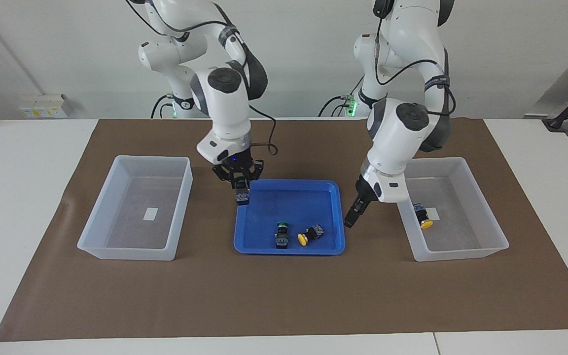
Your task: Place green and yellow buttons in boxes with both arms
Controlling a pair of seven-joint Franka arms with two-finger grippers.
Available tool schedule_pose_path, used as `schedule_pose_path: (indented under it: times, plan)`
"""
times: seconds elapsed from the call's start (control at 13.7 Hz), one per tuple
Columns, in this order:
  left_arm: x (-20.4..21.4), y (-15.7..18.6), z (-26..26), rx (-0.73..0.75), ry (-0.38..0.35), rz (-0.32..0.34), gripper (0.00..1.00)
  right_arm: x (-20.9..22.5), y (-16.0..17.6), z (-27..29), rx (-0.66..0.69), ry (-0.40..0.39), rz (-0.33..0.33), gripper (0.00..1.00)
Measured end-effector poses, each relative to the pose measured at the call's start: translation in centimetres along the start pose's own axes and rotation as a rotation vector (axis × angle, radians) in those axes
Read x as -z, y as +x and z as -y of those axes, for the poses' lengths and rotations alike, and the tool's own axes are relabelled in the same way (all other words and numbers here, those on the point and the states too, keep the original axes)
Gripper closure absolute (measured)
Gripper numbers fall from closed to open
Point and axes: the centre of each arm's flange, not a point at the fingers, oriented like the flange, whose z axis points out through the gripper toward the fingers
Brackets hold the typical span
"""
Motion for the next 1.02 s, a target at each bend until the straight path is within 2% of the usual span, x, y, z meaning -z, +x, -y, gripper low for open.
schedule_pose_path:
  times: [0.22, 0.36, 0.51, 0.73, 1.02]
  plan:
    - [-4.0, -4.5, -0.7, 0.101, -0.028, 0.005, 0.27, 4.5, 1.4, -9.6, -0.040, -0.016, 0.021, 0.60]
    - [-5.9, -5.2, -1.0, 0.158, -0.054, 0.003, 0.27, 5.4, 1.5, -14.0, -0.040, -0.024, 0.042, 0.60]
    - [-7.0, -4.9, -0.8, 0.194, -0.071, -0.003, 0.27, 4.5, 1.9, -17.1, -0.012, -0.029, 0.056, 0.60]
    - [-9.1, -4.8, 0.0, 0.229, -0.107, -0.013, 0.27, 2.1, 2.7, -21.1, 0.009, -0.029, 0.032, 0.60]
    - [-10.2, -5.2, 0.8, 0.237, -0.140, -0.020, 0.27, -3.5, 3.6, -21.4, 0.007, -0.034, 0.022, 0.60]
